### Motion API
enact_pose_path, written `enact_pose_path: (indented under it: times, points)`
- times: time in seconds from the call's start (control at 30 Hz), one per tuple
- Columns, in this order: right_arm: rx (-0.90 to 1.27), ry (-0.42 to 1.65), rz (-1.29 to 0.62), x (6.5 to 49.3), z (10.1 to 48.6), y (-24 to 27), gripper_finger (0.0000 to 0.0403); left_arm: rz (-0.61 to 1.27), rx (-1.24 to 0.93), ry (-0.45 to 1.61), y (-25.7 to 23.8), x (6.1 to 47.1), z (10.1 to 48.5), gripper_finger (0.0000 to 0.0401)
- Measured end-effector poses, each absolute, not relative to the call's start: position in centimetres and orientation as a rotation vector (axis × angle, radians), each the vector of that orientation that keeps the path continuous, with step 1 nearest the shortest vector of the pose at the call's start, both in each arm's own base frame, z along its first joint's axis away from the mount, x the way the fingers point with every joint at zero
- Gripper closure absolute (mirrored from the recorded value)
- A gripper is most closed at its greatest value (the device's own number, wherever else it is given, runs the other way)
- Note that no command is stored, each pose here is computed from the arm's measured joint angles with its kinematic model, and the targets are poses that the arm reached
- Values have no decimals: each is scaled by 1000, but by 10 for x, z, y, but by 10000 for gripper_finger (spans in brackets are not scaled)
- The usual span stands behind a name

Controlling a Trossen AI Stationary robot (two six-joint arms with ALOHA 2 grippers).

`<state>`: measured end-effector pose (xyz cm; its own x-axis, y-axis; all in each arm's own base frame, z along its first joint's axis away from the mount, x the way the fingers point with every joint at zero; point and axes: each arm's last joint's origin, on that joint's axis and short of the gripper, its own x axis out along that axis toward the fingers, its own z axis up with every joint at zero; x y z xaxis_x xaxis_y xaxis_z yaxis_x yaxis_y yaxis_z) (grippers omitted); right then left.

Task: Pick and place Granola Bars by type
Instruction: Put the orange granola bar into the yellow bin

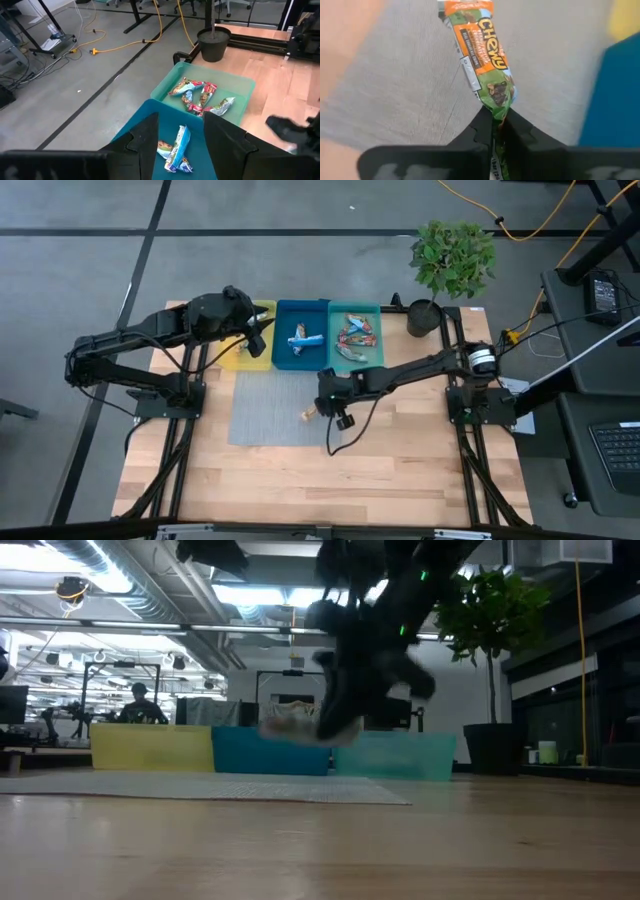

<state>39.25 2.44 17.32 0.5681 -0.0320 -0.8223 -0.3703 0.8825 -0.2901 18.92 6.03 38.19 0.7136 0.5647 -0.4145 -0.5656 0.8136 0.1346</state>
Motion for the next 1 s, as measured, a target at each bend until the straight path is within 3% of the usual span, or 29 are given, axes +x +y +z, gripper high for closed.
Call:
enact_pose_path:
  times: [0.23, 0.47, 0.67, 1.0]
  points:
    - [-431, 810, 121, 372, 233, 25, 364, 617, -9, 500, 59, 188, 378, 254]
    - [-376, 628, -23, 335, 278, 12, 378, 554, 26, 529, 48, 189, 376, 257]
    - [-324, 464, -96, 300, 278, -1, 362, 495, 81, 511, 38, 194, 378, 258]
    - [-277, 207, -108, 262, 262, -8, 374, 358, 220, 416, 27, 219, 356, 253]
